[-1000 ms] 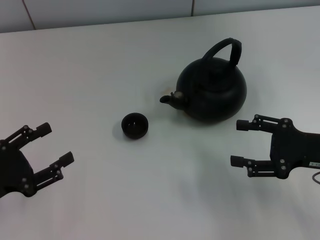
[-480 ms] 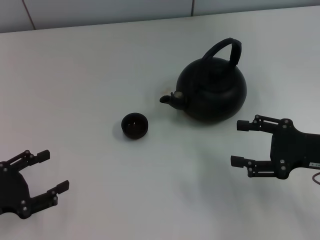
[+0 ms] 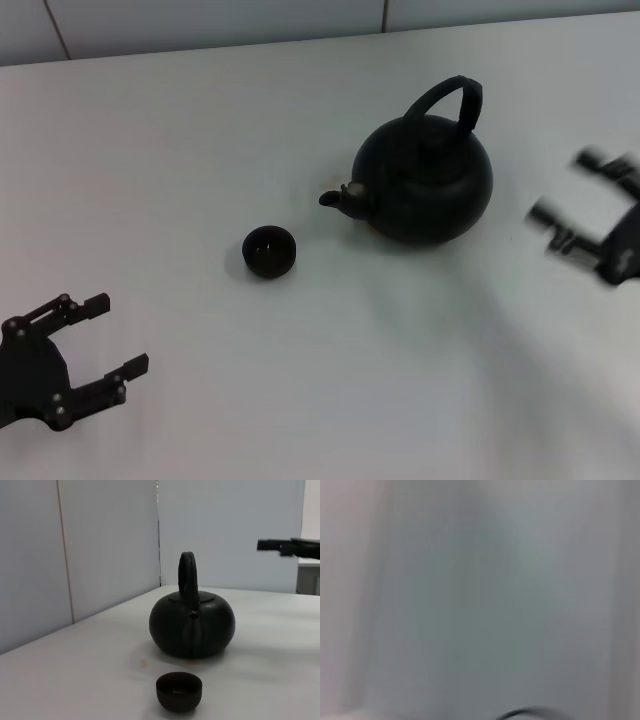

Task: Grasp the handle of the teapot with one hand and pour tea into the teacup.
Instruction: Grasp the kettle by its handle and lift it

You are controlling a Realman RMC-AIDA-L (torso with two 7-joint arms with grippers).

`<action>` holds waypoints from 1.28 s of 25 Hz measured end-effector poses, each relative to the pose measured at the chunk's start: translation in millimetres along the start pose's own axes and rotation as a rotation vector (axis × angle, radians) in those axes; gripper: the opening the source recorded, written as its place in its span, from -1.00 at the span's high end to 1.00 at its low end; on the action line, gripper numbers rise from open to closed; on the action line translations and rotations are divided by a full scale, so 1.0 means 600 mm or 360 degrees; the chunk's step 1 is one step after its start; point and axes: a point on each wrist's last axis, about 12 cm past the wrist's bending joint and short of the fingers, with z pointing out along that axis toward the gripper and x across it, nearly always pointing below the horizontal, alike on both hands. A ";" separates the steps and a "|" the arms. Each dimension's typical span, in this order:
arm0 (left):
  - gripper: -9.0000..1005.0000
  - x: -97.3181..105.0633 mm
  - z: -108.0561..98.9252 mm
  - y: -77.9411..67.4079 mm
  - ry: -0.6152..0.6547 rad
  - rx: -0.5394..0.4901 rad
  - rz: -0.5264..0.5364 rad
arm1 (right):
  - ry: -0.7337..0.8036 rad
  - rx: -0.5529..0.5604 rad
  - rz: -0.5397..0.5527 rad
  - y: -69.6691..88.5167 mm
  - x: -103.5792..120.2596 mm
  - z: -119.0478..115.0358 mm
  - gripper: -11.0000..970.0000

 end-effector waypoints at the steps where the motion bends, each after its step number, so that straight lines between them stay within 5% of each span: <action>1: -0.58 0.000 0.001 0.000 -0.0001 0.0000 0.0000 | -0.0035 0.0099 -0.0012 0.004 0.005 -0.005 -0.69; 3: -0.58 0.000 0.002 0.000 -0.0004 0.0000 -0.0004 | -0.0055 0.0229 -0.0038 0.014 0.015 -0.010 -0.69; 10: -0.58 -0.003 0.005 0.003 -0.0014 -0.0001 -0.0027 | -0.0003 0.0225 -0.0022 -0.003 0.015 -0.003 -0.69; 13: -0.58 -0.004 0.007 0.002 -0.0025 -0.0007 -0.0036 | 0.0097 0.0190 0.0037 -0.048 0.005 0.029 -0.69; 19: -0.58 -0.005 0.009 0.003 -0.0046 -0.0023 -0.0041 | 0.0302 0.0059 0.0020 -0.096 -0.011 0.101 -0.69; 32: -0.58 -0.006 0.010 0.001 -0.0087 -0.0045 -0.0059 | 0.0539 -0.0033 -0.0066 -0.116 -0.011 0.186 -0.68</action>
